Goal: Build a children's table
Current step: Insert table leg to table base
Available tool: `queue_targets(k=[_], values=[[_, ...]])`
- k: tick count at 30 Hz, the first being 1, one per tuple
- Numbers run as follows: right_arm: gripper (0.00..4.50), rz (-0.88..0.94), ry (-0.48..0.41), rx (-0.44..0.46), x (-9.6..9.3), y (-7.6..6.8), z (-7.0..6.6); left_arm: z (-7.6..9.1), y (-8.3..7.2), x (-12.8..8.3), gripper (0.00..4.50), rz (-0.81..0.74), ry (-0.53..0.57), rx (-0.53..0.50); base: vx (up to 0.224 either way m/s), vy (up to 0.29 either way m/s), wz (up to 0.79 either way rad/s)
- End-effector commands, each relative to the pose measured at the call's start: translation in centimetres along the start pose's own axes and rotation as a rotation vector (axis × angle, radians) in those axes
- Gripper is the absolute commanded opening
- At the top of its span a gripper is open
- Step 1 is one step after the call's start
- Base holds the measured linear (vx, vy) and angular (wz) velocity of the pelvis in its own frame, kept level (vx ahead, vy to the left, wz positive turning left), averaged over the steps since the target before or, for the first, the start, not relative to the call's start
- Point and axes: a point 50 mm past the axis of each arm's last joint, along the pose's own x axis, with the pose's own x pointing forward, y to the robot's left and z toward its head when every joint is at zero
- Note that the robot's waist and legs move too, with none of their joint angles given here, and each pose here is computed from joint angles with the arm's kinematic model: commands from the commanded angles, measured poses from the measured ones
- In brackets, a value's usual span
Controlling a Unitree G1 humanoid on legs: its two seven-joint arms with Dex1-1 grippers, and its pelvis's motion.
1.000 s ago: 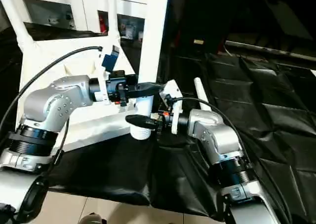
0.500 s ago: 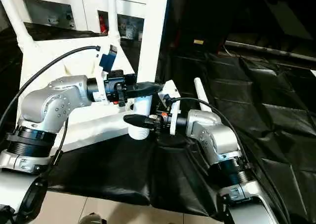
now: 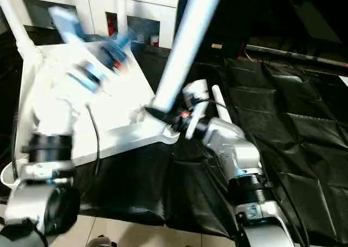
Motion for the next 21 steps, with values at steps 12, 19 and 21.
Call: queue_targets(k=[12,19,21], values=[[1.92,-0.392,0.058,-0.19,-1.6,-3.9,-0.3,-8.2,1.4,-7.0,3.07,-0.025,1.001,0.504,0.0,0.0,0.0],[1.92,-0.39,0.07,-0.198,-1.2,-4.0,-0.5,-9.9,2.3,-9.2,3.07,0.019,1.169,0.534,0.0,0.0,0.0],[1.92,-0.387,0.069,-0.199,-1.1,-4.0,-0.6,-10.0,2.6,-9.5,3.07,0.042,1.192,0.538,0.0,0.0,0.0]])
